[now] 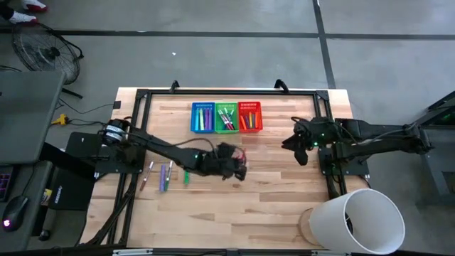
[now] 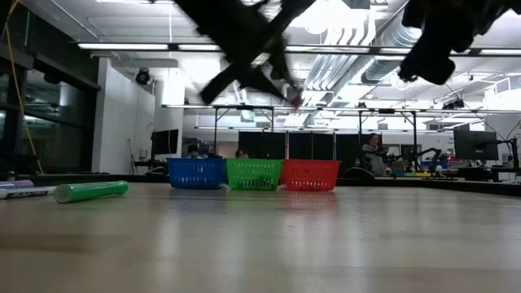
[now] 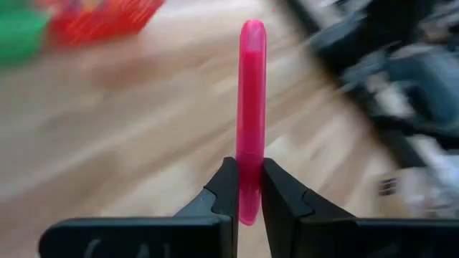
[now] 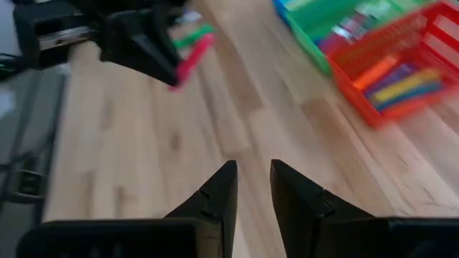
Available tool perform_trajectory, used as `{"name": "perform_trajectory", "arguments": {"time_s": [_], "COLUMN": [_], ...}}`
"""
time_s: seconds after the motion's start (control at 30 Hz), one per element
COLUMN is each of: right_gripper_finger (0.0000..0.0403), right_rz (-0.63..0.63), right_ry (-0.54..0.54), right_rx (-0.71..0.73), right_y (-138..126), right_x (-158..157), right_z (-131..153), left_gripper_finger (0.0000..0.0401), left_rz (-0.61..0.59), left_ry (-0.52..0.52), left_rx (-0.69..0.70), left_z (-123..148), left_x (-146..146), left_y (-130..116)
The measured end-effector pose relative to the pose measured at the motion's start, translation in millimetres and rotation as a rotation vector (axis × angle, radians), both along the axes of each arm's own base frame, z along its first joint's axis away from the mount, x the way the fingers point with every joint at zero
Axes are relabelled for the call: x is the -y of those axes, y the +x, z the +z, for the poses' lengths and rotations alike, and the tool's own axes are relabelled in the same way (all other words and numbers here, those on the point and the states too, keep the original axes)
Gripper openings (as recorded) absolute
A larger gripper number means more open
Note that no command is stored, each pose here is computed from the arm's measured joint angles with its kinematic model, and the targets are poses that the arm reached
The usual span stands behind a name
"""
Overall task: Pick & Place Markers
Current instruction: Put the pink highlighter into the red bin
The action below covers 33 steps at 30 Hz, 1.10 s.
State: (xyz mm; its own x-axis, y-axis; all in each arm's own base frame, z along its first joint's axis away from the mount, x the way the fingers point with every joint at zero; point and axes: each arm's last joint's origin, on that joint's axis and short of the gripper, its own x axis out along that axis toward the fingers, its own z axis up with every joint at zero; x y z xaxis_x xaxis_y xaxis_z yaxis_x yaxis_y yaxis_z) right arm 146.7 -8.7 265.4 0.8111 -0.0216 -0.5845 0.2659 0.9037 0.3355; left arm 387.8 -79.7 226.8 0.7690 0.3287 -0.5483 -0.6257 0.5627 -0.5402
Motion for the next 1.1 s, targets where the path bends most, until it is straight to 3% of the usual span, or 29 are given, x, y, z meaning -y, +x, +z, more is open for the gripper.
{"name": "perform_trajectory", "arguments": {"time_s": [0.23, 0.47, 0.7, 1.1], "right_gripper_finger": [0.0073, 0.0073, 0.0085, 0.0183], "right_rz": [0.069, 0.113, 0.104, 0.127], "right_ry": [0.006, -0.022, -0.045, -0.039], "right_rx": [0.151, 0.285, 0.378, 0.406], "right_y": [7, 13, 16, 44], "right_x": [-1, -2, -1, 0], "right_z": [12, 24, 33, 27], "left_gripper_finger": [0.0030, 0.0030, 0.0030, 0.0030], "left_rz": [-0.180, -0.258, -0.264, -0.271], "left_ry": [0.106, 0.181, 0.188, 0.184], "left_rx": [0.136, 0.182, 0.181, 0.182], "left_z": [50, 78, 80, 80], "left_x": [-24, -39, -41, -41], "left_y": [25, 35, 35, 35]}}
